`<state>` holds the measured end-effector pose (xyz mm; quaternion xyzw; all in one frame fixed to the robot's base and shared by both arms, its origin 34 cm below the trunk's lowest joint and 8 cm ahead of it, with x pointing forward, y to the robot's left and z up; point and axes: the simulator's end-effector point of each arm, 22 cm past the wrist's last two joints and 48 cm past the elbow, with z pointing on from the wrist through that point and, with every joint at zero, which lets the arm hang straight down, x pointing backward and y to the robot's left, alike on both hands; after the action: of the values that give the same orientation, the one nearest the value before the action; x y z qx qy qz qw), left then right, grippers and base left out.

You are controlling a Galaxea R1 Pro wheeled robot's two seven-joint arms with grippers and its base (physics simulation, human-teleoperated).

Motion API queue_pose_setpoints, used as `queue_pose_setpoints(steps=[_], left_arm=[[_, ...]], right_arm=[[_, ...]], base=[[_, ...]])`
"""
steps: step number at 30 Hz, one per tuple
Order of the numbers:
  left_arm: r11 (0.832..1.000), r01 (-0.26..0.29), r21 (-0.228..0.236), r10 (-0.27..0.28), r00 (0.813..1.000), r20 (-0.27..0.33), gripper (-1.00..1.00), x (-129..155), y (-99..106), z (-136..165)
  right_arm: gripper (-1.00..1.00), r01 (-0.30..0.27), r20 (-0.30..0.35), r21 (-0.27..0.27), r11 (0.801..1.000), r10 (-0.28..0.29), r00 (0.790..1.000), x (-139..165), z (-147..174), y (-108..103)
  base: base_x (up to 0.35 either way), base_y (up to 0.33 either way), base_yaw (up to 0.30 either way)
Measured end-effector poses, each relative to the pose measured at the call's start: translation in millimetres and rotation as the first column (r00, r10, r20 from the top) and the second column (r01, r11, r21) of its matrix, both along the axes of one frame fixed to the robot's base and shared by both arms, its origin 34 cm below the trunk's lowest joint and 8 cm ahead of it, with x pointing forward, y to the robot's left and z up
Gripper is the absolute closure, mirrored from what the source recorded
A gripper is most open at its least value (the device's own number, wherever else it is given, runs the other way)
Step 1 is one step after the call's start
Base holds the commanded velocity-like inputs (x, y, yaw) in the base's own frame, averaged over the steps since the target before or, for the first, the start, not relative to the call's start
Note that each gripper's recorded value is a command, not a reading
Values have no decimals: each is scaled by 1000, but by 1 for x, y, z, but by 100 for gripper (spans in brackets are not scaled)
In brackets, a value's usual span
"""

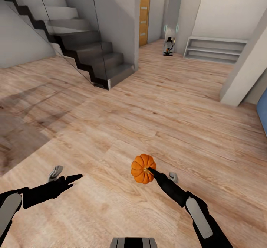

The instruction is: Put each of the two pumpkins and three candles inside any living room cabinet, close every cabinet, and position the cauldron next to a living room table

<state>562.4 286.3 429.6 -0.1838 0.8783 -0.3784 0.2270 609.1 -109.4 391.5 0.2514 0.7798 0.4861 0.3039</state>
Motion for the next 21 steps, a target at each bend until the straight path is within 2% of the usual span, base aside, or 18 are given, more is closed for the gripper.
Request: queue_pose_setpoints(steps=[7, 21], left_arm=[[1000, 0, 2, 0, 1000, -10, -100, 3, 1, 11], [1000, -6, 1, 6, 1000, -25, -100, 10, 2, 35]], right_arm=[[100, -1, -10, -1, 1000, 0, 1000, 3, 11, 0], [100, 3, -30, 0, 1000, -3, 1000, 8, 32, 0]], base=[[-122, 0, 232], [-7, 0, 232]])
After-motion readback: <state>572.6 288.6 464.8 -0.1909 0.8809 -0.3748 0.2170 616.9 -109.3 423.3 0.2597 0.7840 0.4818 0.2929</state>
